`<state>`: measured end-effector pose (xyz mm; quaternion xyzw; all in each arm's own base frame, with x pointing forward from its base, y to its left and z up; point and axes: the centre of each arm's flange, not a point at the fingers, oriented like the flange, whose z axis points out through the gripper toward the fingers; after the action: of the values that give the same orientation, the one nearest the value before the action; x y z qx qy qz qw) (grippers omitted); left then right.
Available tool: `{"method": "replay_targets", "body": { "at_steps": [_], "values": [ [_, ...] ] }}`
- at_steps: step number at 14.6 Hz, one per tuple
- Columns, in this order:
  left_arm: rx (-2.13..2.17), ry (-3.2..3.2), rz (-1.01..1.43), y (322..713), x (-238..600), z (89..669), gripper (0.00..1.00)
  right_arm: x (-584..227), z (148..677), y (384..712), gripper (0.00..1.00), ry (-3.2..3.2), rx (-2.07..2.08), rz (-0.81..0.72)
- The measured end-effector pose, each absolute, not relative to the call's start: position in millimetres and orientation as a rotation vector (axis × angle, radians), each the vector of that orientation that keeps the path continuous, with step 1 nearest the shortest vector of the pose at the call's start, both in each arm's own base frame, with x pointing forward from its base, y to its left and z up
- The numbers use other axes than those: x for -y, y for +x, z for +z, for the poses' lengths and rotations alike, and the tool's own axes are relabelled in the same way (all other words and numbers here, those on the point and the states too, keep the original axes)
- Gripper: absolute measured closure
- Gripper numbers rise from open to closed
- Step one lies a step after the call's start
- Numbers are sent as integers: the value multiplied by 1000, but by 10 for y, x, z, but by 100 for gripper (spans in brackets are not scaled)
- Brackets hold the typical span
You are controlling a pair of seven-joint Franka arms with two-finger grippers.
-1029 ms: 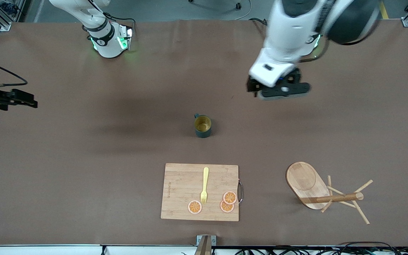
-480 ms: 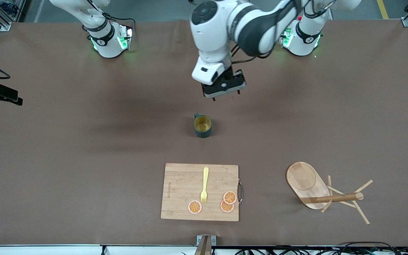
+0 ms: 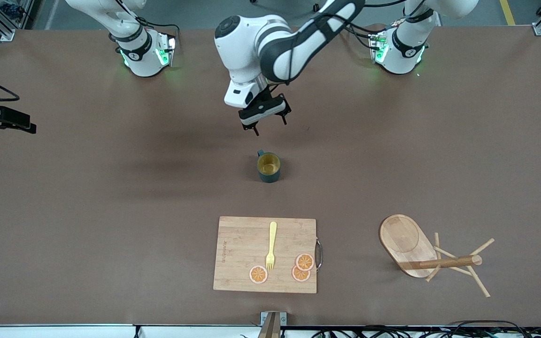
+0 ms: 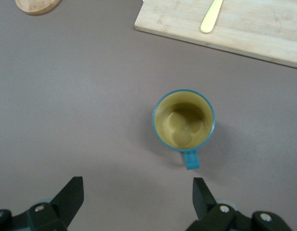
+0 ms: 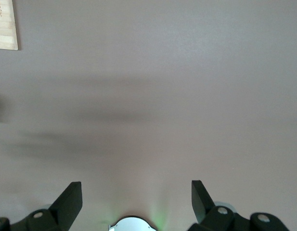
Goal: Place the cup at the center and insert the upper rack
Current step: 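Move the left gripper above the mug while the right gripper retracts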
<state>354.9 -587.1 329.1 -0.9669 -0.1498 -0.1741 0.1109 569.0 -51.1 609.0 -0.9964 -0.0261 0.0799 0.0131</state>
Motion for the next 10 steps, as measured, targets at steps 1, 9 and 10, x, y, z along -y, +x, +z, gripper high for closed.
{"method": "replay_targets", "body": {
  "at_steps": [1,9,10],
  "values": [
    [449,-2828,-561,3485,5954,3178,1,514,6096,5629,0,-3106,81,222],
    [498,-2766,-930,3235,6304,2244,13,521,6263,5111,0,-3102,78,140],
    [500,-2750,-983,3188,6319,2089,17,521,6264,5076,0,-3102,78,133]
  ]
}}
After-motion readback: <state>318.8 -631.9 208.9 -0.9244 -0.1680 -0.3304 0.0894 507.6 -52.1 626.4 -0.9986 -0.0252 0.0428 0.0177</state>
